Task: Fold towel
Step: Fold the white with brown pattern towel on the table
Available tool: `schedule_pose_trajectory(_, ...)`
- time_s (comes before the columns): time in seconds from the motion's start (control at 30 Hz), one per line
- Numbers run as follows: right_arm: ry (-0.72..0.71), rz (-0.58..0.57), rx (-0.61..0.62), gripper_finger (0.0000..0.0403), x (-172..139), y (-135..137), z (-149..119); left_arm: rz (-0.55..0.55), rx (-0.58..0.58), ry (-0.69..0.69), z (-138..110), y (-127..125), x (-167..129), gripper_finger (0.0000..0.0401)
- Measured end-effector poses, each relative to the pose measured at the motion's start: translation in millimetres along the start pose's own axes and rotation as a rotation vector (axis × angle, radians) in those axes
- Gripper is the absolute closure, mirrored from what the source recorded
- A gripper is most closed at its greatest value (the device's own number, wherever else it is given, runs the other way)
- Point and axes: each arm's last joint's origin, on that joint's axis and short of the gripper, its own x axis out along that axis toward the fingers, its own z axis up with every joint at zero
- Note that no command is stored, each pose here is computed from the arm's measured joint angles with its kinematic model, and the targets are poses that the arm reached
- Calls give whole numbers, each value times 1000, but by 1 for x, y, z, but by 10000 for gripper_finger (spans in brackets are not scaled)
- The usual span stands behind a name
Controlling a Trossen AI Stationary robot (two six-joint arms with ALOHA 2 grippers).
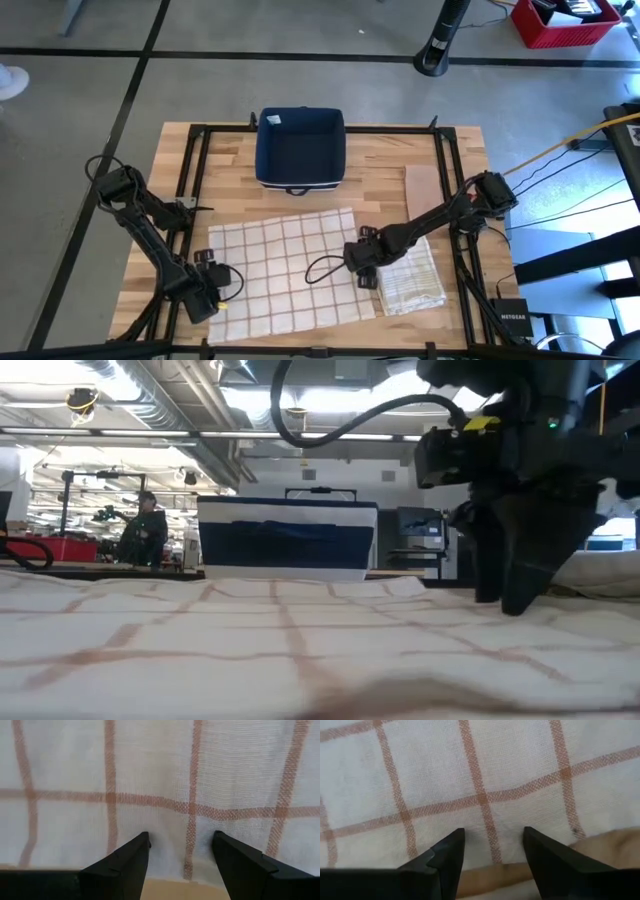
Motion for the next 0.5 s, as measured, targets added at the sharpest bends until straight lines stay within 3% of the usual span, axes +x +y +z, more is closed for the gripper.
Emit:
schedule_pose_trajectory(0.23, 20, 19, 61, 199, -5, 6, -3, 11, 24, 14, 4, 5, -9, 191)
schedule_pose_trajectory(0.3, 45, 24, 43, 199, -13, 7, -2, -5, 2, 24, 6, 6, -19, 191)
schedule_pose_trajectory(0.4, 0, 36, -6, 199, -30, 10, 6, -129, -55, -23, 11, 1, -40, 191)
schedule_pose_trajectory(0.5, -43, 6, -53, 196, -34, 10, 8, -110, -82, -57, 8, 9, -45, 191)
